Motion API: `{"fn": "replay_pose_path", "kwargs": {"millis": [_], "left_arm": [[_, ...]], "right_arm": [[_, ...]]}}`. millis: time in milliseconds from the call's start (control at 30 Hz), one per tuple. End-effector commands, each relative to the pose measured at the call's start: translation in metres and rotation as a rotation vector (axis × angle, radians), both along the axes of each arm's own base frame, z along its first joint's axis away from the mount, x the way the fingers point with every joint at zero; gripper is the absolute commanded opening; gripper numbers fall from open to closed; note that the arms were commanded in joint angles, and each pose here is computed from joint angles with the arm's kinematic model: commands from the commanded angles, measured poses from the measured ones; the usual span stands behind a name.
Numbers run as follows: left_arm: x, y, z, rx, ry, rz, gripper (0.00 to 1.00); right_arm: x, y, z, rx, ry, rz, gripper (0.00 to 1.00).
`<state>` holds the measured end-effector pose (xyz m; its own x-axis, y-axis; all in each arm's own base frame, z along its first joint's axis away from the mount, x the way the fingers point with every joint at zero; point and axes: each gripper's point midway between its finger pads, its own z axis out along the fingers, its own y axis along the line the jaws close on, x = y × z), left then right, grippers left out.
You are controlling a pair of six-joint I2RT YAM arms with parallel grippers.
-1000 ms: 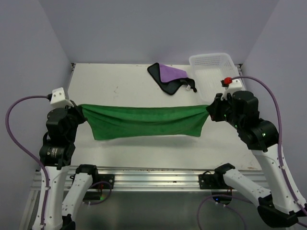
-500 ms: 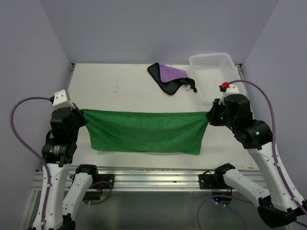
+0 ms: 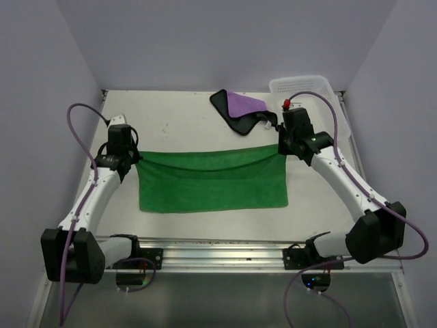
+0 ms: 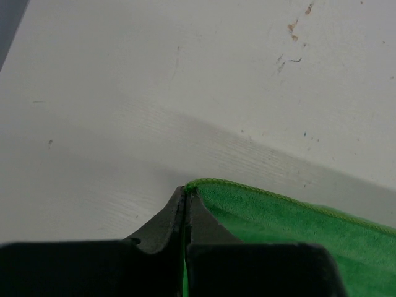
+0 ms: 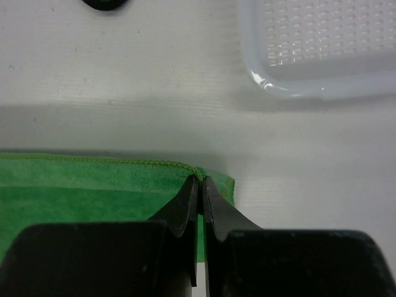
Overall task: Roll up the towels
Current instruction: Flatten the towel, then fold the towel
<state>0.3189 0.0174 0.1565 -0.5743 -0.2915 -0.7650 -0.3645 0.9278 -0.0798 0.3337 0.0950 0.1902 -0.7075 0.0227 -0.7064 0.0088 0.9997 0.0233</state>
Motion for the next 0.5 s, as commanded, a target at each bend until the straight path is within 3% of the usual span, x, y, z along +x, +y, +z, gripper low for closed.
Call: {"fn": "replay_pose_path", "kwargs": {"millis": [0,200,467], "left_arm": [[0.043,0.006,0.02,0.02,-0.106,0.036,0.0],[0.065,0.007,0.002,0.025,-0.086,0.031,0.0],[0.067,-0.002,-0.013,-0.002,-0.095,-0.055,0.0]], "right_arm": [[0.044,-0.003,0.024,-0.006,-0.125,-0.024,0.0],[0.068,-0.009,0.012,-0.003,-0.102,-0.03,0.0],[0.063,-0.013,-0.009,0.027,-0.07,-0.021,0.0]]}}
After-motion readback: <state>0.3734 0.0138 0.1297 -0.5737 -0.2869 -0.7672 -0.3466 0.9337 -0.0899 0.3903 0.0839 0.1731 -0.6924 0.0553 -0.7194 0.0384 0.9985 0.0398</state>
